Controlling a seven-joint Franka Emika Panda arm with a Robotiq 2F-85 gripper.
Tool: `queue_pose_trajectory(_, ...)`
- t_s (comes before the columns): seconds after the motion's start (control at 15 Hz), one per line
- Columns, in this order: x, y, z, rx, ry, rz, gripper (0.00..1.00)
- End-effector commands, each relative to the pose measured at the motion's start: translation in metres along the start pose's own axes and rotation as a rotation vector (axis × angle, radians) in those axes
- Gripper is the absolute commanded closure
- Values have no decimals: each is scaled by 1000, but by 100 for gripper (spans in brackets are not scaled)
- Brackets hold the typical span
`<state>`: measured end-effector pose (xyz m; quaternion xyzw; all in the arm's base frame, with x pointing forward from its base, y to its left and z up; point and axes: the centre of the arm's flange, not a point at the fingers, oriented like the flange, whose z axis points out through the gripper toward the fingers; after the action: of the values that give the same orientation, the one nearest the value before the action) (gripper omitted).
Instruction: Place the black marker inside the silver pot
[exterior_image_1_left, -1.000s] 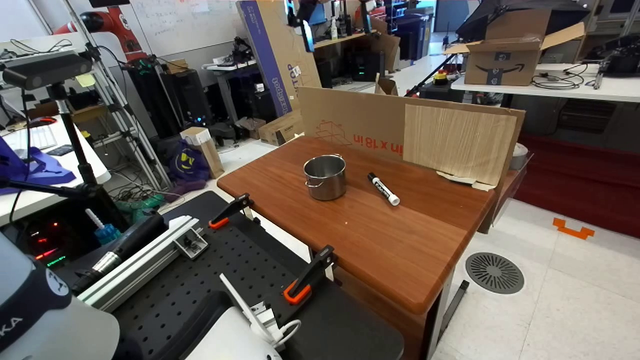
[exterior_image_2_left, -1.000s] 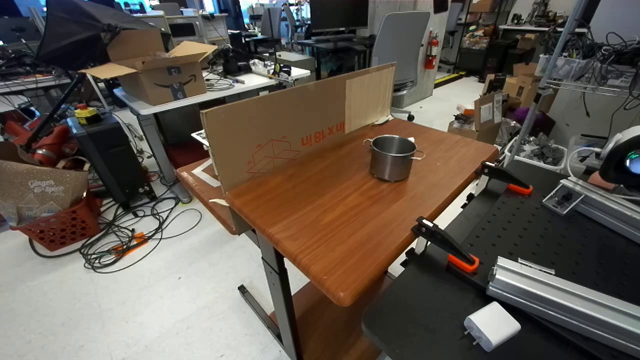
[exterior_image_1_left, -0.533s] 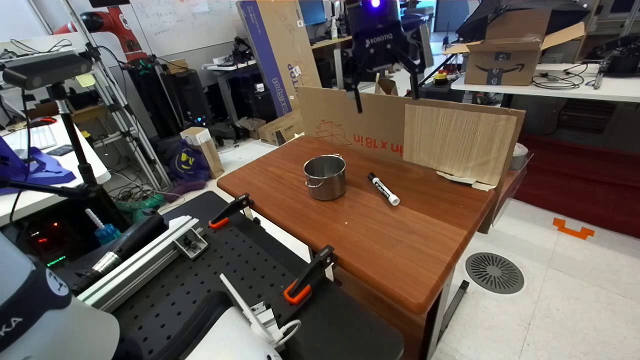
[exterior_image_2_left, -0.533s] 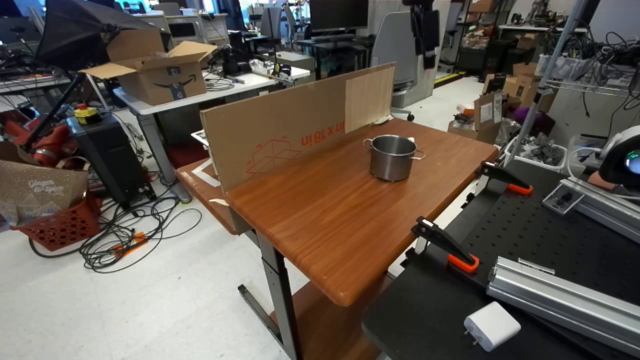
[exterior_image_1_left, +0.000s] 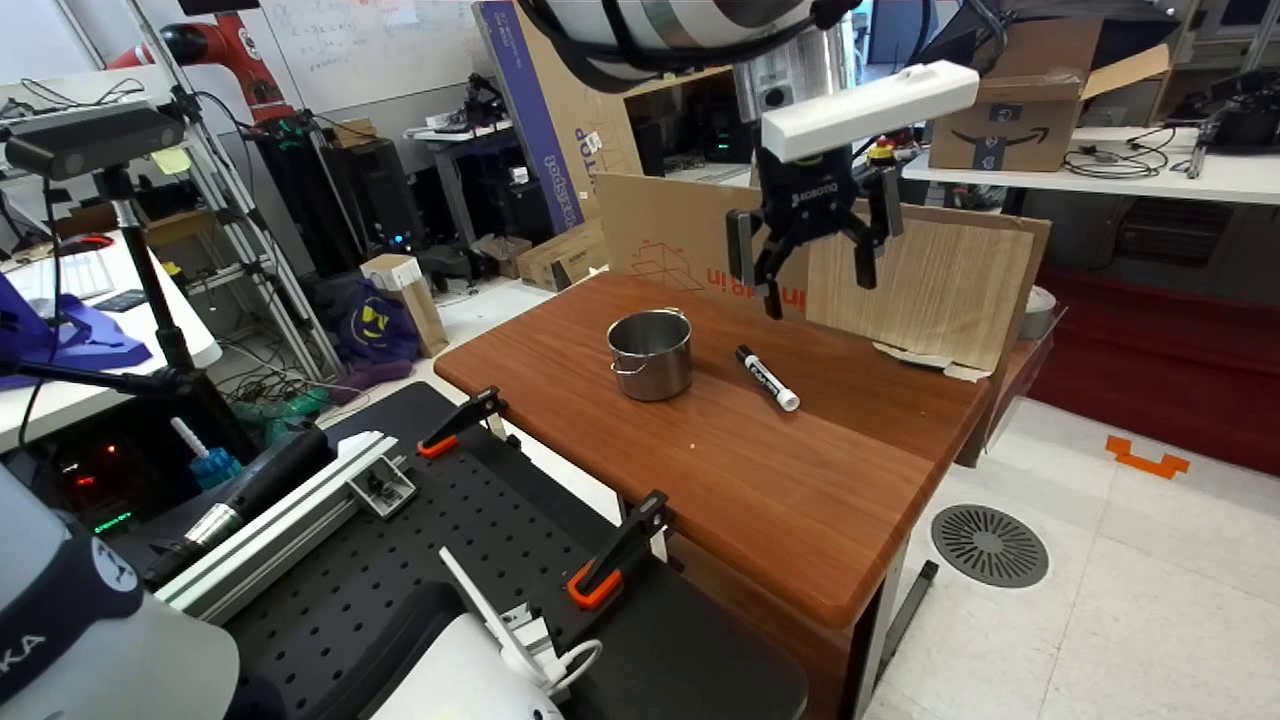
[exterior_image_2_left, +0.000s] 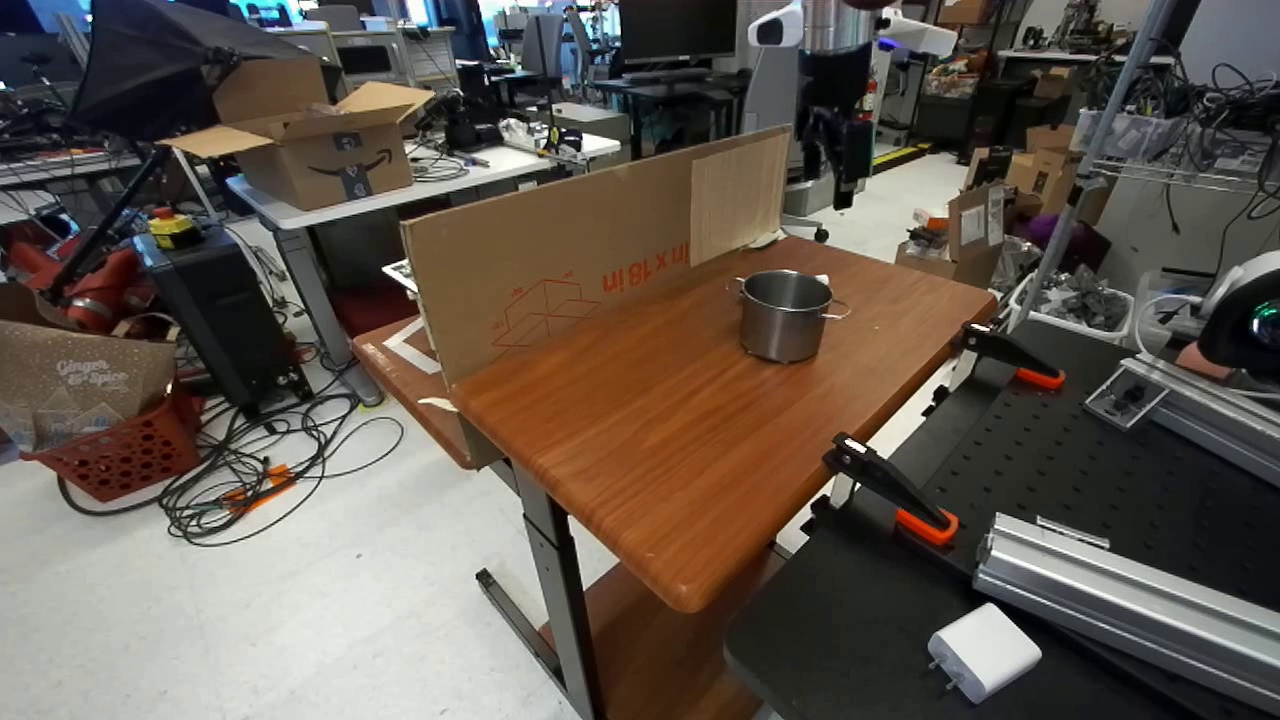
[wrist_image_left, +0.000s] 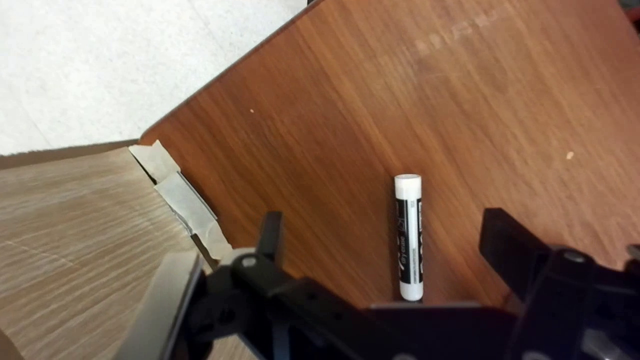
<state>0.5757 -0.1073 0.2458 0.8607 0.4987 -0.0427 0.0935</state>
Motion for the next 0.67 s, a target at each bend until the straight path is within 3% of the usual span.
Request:
queue_pose_trajectory(0.0, 5, 1, 28, 2, 65, -158, 0)
queue_pose_trajectory(0.27, 17, -13, 60, 56, 118, -241, 0)
queue_pose_trajectory(0.6, 30, -20, 78, 116, 171, -241, 0)
